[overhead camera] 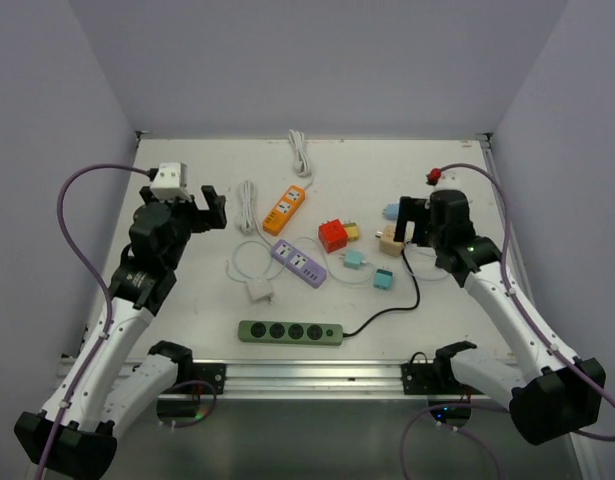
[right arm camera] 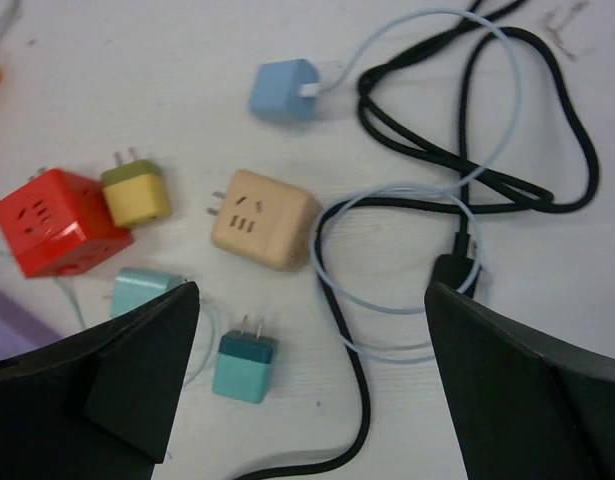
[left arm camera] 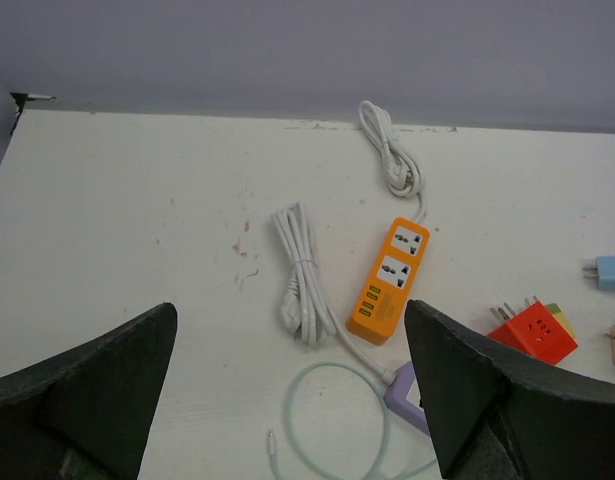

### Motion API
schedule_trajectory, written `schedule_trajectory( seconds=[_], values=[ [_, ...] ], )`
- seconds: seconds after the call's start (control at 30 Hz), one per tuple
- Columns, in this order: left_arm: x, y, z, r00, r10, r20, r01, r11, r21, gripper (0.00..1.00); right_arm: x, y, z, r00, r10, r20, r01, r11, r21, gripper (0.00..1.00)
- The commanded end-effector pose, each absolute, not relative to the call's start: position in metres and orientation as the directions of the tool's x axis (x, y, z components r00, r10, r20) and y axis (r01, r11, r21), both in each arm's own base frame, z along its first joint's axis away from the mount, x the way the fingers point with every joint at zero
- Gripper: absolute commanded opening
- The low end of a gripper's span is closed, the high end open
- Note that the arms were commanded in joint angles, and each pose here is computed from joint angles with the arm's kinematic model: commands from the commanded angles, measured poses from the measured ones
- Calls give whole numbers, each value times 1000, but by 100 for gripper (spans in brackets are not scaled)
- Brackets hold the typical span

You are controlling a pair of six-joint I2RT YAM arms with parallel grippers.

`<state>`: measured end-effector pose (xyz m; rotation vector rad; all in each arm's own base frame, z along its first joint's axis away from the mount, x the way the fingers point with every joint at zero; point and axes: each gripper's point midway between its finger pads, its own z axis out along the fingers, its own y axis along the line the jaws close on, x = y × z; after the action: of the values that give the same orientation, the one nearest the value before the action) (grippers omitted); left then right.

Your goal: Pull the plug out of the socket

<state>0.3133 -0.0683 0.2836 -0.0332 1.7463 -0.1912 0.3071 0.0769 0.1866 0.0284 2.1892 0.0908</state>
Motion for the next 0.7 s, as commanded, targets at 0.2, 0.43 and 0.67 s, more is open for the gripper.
schedule_trajectory(
  seconds=[0.2, 0.43, 0.67],
  values=[
    [316, -60, 295, -132, -143, -981, 29, 989, -148, 100, 325, 25, 204, -453, 300, -839, 322, 933, 160, 99],
    [317, -56, 293, -137, -135, -981, 11, 990, -137, 100, 324, 20, 201, -472, 297, -830, 359, 925, 127, 99],
    [316, -56, 292, -138, -131, -982, 11, 991, -134, 100, 322, 26, 210, -440, 285, -852, 301, 940, 159, 99]
  ],
)
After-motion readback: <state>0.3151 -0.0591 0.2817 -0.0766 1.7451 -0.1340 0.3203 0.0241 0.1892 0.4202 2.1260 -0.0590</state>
